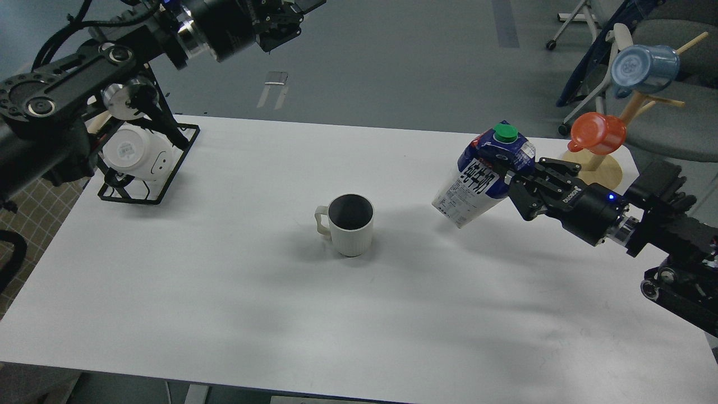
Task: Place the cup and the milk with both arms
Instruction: 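Carry the milk carton toward the mug with the right gripper, then set the carton upright beside the mug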
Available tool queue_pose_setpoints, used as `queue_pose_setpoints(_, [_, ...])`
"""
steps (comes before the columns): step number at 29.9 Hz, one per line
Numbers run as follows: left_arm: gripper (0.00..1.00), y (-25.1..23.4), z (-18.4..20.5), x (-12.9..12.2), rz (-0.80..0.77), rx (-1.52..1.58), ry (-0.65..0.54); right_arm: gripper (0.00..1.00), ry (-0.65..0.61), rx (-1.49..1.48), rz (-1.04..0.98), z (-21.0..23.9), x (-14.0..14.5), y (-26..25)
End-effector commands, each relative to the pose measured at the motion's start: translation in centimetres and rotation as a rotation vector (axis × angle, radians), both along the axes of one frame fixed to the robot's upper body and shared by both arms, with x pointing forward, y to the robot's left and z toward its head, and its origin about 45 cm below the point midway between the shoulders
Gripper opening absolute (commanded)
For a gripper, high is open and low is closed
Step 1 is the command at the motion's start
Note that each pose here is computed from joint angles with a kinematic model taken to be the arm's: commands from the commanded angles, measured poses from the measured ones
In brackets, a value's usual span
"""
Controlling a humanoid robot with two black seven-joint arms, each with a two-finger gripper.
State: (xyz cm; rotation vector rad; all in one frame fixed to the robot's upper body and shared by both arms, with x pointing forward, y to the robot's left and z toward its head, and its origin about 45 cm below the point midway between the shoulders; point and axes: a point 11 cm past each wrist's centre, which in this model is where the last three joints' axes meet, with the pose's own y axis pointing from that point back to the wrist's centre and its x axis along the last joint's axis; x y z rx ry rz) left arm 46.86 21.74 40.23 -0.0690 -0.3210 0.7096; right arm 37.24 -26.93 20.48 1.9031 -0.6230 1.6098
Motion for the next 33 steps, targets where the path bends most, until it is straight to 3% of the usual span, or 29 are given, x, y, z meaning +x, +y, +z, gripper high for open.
queue_pose_setpoints(1, [0.94,0.0,0.0,0.0,-0.001,0.0,0.0,0.11,-0.004,-0.015,0.041,-0.4,0.8,2.1])
queue_pose_setpoints(18, [0.94,0.0,0.0,0.0,-0.001,0.002,0.0,0.14,0.005,-0.042,0.134,-2.3,1.8,7.8])
queue_pose_setpoints(22, [0.94,0.0,0.0,0.0,-0.001,0.0,0.0,0.21,0.005,-0.047,0.128,-2.5,2.0,7.7])
queue_pose_setpoints(27, [0.94,0.1,-0.5,-0.1,0.002,0.003,0.008,0.37,0.023,-0.042,0.13,-3.1,1.7,8.0])
queue_pose_setpoints(33, [0.94,0.1,-0.4,0.0,0.002,0.002,0.007,0.4,0.03,-0.043,0.139,-3.4,1.6,8.6])
